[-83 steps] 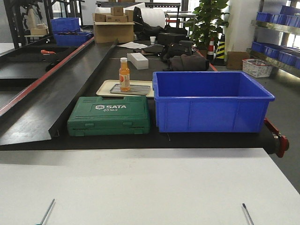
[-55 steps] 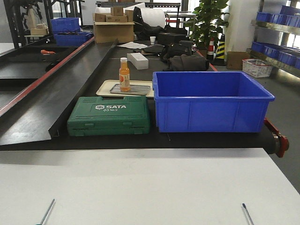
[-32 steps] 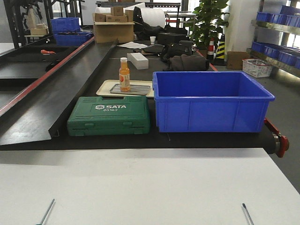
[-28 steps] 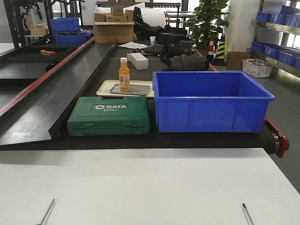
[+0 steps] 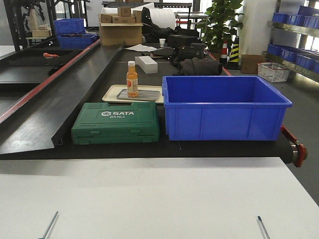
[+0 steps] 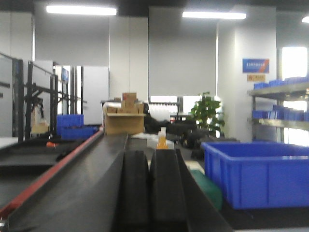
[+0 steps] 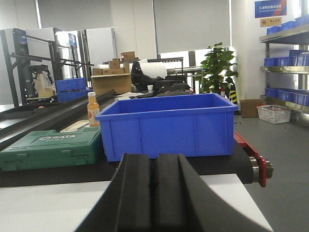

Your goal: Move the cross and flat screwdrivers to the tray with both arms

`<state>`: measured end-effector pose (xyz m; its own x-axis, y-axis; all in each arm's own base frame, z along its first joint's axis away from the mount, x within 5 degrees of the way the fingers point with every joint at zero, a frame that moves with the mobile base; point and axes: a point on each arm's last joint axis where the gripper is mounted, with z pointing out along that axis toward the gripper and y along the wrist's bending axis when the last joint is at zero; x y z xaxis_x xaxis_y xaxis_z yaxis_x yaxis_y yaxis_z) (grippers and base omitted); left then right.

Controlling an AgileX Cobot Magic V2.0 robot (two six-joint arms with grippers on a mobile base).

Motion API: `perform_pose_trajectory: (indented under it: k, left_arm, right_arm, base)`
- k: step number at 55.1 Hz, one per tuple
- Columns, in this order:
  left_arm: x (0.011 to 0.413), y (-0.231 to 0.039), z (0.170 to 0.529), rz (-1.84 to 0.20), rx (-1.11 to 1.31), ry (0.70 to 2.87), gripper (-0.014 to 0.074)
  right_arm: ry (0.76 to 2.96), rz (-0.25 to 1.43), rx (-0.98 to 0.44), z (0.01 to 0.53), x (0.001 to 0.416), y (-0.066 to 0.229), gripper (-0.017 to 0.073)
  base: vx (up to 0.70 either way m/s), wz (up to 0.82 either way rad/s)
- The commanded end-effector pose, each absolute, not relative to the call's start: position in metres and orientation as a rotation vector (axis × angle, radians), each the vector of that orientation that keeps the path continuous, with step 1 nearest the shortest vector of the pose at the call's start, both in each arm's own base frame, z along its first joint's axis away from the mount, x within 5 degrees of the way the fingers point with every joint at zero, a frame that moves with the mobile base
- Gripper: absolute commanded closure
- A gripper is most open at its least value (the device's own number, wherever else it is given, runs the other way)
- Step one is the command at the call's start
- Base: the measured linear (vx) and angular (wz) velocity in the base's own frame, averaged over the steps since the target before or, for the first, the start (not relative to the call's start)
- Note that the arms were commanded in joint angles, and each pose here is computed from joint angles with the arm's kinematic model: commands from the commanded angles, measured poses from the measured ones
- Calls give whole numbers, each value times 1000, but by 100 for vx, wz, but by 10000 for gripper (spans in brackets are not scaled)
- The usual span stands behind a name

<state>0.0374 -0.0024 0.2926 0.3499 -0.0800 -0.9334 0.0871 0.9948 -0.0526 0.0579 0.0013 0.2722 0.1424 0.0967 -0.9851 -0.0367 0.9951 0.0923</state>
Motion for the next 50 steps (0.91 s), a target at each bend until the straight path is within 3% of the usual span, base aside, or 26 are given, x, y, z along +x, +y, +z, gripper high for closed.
perform_pose_trajectory:
  k: [1, 14, 35, 50]
  left_arm:
    - [36, -2, 329, -127, -5, 1162, 581]
    - [82, -6, 325, -118, -2, 1448, 501]
    - [144, -10, 287, -109, -8, 1775, 205]
    - [181, -13, 272, -100, -7, 2022, 141]
  right_arm:
    - [1400, 78, 43, 308, 64, 1, 564]
    - [1592, 60, 37, 303, 101, 2, 505]
    - [1868, 82, 85, 270, 141, 2, 146]
    - [2148, 90, 139, 258, 151, 2, 116]
  base:
    - [0, 0]
    - [0, 0]
    - [0, 0]
    - [0, 0]
